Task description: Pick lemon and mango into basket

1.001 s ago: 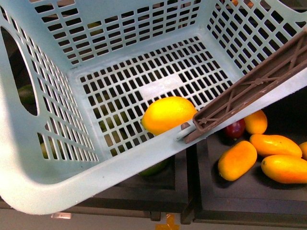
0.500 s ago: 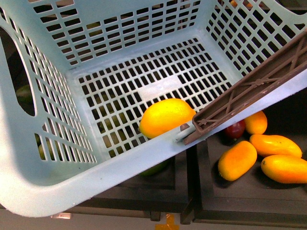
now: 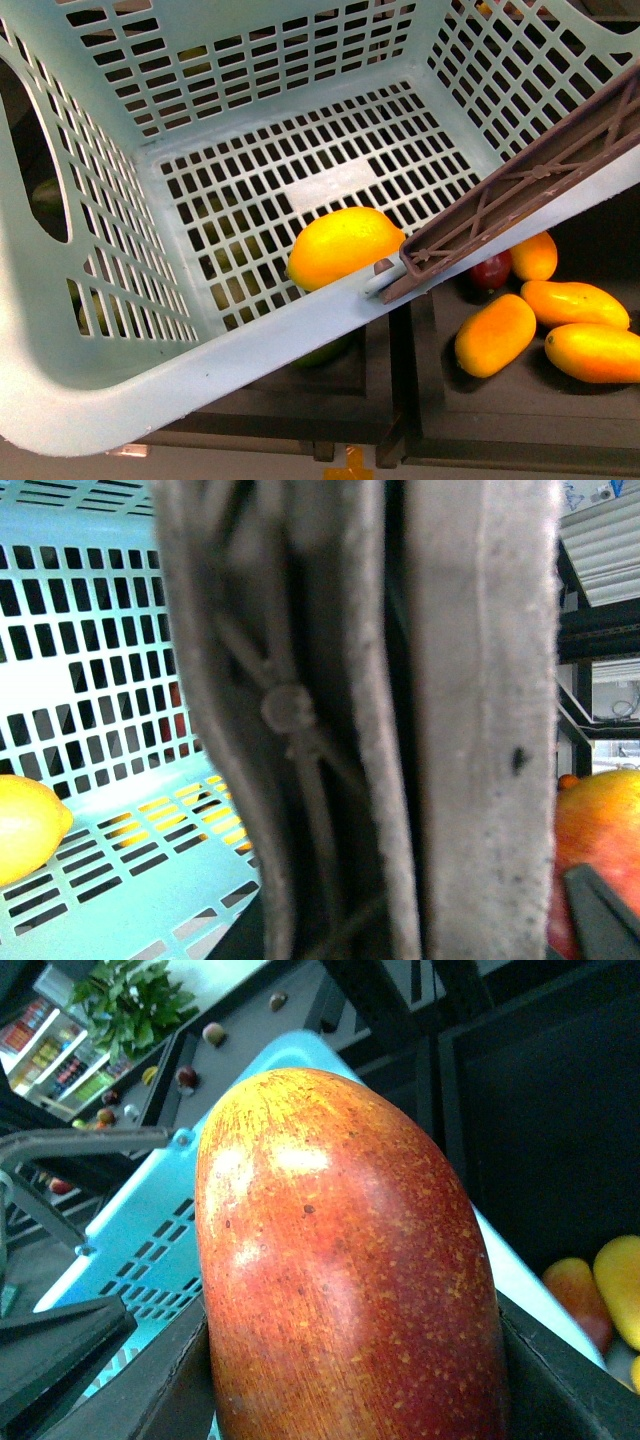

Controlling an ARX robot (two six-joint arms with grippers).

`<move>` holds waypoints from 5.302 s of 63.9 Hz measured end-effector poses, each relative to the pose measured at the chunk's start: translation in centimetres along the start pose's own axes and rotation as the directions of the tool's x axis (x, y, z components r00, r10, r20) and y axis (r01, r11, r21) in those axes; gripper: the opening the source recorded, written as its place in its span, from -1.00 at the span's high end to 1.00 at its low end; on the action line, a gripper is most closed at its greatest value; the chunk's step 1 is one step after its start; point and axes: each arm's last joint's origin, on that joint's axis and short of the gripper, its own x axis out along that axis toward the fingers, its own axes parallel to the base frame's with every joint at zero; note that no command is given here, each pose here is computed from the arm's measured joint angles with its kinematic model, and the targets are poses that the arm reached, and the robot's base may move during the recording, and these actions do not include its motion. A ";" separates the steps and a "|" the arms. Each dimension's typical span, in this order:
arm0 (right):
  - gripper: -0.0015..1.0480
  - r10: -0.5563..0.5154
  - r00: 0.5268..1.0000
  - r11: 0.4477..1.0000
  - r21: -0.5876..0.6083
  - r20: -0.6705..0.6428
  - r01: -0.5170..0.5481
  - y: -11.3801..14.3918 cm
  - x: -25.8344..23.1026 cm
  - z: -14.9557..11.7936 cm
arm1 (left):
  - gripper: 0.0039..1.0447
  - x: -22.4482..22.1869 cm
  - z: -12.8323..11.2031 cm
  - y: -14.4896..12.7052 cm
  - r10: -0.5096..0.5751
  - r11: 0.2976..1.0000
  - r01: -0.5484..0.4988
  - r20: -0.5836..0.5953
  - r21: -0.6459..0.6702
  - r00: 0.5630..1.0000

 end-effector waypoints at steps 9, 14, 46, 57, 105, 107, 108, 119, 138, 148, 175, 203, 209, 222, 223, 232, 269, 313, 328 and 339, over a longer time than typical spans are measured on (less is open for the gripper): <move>-0.20 -0.030 0.999 0.999 0.038 -0.027 0.031 0.9 2.1 -1.7 | 0.72 0.0 0.0 0.0 0.000 1.000 0.000 0.000 0.000 1.000; -0.22 -0.037 0.998 0.997 0.064 -0.042 0.040 1.3 3.7 -2.4 | 0.72 0.0 0.0 0.0 0.000 1.000 0.000 0.000 0.000 1.000; -0.83 -0.190 0.962 0.979 -0.037 0.197 0.201 0.6 -3.2 0.9 | 0.72 0.0 0.0 0.0 0.003 1.000 -0.003 0.002 -0.001 1.000; -0.14 -0.121 0.886 0.868 -0.386 0.448 0.313 -2.7 -6.4 -2.0 | 0.72 0.0 0.0 0.0 0.003 1.000 -0.003 0.002 -0.001 1.000; 0.96 -0.137 0.893 0.818 -0.460 0.428 0.345 -6.6 -8.2 -10.1 | 0.72 0.0 0.0 0.0 0.001 1.000 -0.001 -0.001 -0.001 1.000; 0.96 -0.136 0.893 0.818 -0.460 0.429 0.346 -6.6 -8.3 -10.3 | 0.72 0.0 0.0 0.0 0.001 1.000 -0.001 0.000 -0.001 1.000; 0.96 -0.136 0.893 0.818 -0.460 0.429 0.346 -6.6 -8.3 -10.3 | 0.72 0.0 0.0 0.0 0.001 1.000 -0.001 0.000 -0.001 1.000; 0.96 -0.135 0.892 0.818 -0.460 0.431 0.346 -6.8 -8.6 -10.9 | 0.72 0.0 0.0 0.0 0.001 1.000 -0.001 0.000 -0.001 1.000; 0.96 -0.119 0.884 0.818 -0.460 0.452 0.345 -7.0 -9.1 -11.6 | 0.72 0.0 0.0 0.0 0.001 1.000 -0.001 0.000 -0.001 1.000; 0.96 -0.119 0.884 0.818 -0.460 0.453 0.345 -7.0 -9.3 -11.7 | 0.72 0.0 0.0 0.0 0.002 1.000 -0.002 0.000 0.000 1.000; 0.96 -0.123 0.886 0.818 -0.460 0.448 0.346 -7.0 -10.5 -12.6 | 0.72 0.0 0.0 0.0 0.003 1.000 -0.003 0.002 0.000 1.000; 0.34 -0.122 0.886 0.817 -0.461 0.448 0.346 -7.0 -10.5 -12.6 | 0.72 0.0 0.0 0.0 0.001 1.000 -0.001 0.000 0.000 1.000; 0.04 -0.122 0.886 0.817 -0.461 0.448 0.346 -7.0 -10.5 -12.6 | 0.72 0.0 0.0 0.0 0.001 1.000 -0.001 -0.001 0.000 1.000; -0.59 -0.122 0.885 0.817 -0.461 0.449 0.346 -7.0 -10.5 -12.6 | 0.72 0.0 0.0 0.0 0.001 1.000 -0.001 -0.001 0.000 1.000; -0.66 -0.123 0.885 0.817 -0.460 0.449 0.347 -7.0 -10.5 -12.6 | 0.72 0.0 0.0 0.0 0.001 1.000 -0.001 -0.001 -0.001 1.000; -0.83 -0.126 0.884 0.817 -0.459 0.450 0.350 -7.0 -10.5 -12.6 | 0.72 0.0 -0.4 -0.2 -0.007 1.000 0.007 -0.016 0.007 1.000; -0.83 -0.123 0.885 0.817 -0.461 0.448 0.347 -7.0 -10.5 -12.6 | 0.73 0.0 0.0 0.0 0.006 1.000 -0.006 0.008 0.002 1.000; -0.83 -0.120 0.887 0.817 -0.463 0.447 0.344 -7.0 -10.5 -12.6 | 0.73 0.0 0.0 0.0 0.003 1.000 -0.003 0.003 0.005 1.000; -0.83 -0.119 0.888 0.817 -0.464 0.445 0.342 -7.0 -10.5 -12.6 | 0.73 0.0 0.6 0.4 0.024 1.000 -0.025 0.040 0.017 0.999; -0.83 -0.121 0.887 0.817 -0.463 0.446 0.344 -7.0 -10.5 -12.6 | 0.73 1.3 0.4 0.5 0.235 0.963 -0.169 0.348 -0.210 0.907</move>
